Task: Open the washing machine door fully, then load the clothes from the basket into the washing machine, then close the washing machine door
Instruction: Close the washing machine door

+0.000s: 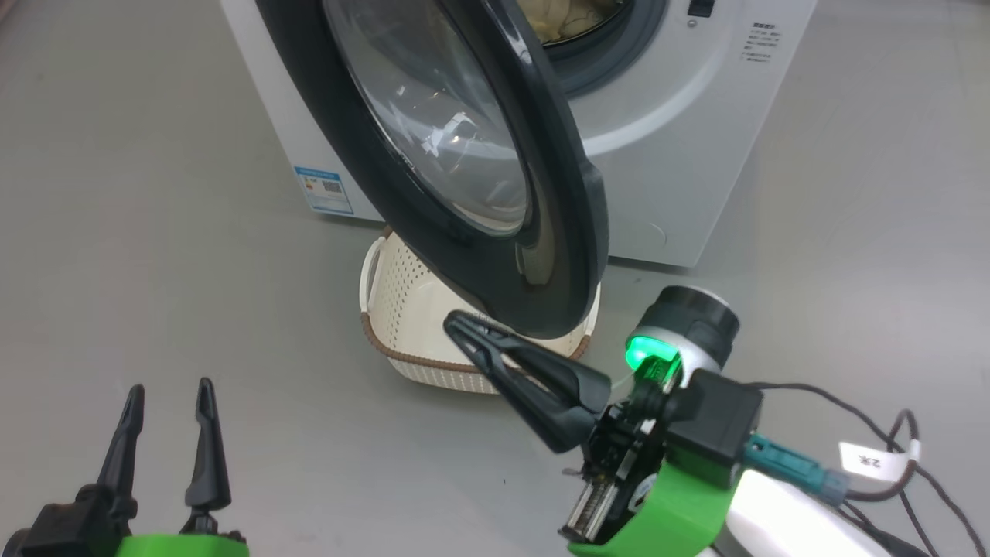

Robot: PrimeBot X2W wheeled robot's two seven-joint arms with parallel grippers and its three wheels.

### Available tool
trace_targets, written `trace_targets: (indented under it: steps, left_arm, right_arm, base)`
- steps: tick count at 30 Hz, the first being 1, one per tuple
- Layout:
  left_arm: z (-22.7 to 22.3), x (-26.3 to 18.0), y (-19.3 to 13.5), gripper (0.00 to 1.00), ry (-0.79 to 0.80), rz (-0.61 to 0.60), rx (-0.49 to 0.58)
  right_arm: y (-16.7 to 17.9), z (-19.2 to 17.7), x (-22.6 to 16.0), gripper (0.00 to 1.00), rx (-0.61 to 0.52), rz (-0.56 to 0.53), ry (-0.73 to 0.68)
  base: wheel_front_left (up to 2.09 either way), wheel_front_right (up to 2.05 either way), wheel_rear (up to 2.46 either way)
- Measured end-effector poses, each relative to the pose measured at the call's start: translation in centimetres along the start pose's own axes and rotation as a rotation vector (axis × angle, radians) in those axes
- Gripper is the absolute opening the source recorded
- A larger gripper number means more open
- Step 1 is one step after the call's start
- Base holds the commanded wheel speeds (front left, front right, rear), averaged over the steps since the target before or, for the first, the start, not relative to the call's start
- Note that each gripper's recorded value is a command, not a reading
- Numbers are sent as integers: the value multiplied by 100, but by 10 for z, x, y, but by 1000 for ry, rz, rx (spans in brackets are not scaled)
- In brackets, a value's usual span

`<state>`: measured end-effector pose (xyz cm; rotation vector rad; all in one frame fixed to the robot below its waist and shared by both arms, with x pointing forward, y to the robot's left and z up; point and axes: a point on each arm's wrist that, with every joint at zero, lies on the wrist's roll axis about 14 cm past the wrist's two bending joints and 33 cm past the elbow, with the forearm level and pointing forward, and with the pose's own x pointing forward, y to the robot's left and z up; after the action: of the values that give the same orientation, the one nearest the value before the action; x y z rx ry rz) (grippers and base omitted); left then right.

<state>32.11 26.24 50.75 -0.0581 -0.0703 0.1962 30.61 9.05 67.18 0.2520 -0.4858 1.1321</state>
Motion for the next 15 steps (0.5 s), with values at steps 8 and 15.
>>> trace_targets:
  steps: [8,15]
  left_arm:
    - [-12,7,0,100,34,22,-14]
    - [-26,20,-4,100,73,23,-19]
  right_arm:
    - [1,-56,-2,0,111,22,117]
    - [-44,-91,-16,0,112,-86,173]
  base:
    - [0,0,0]
    - [0,0,0]
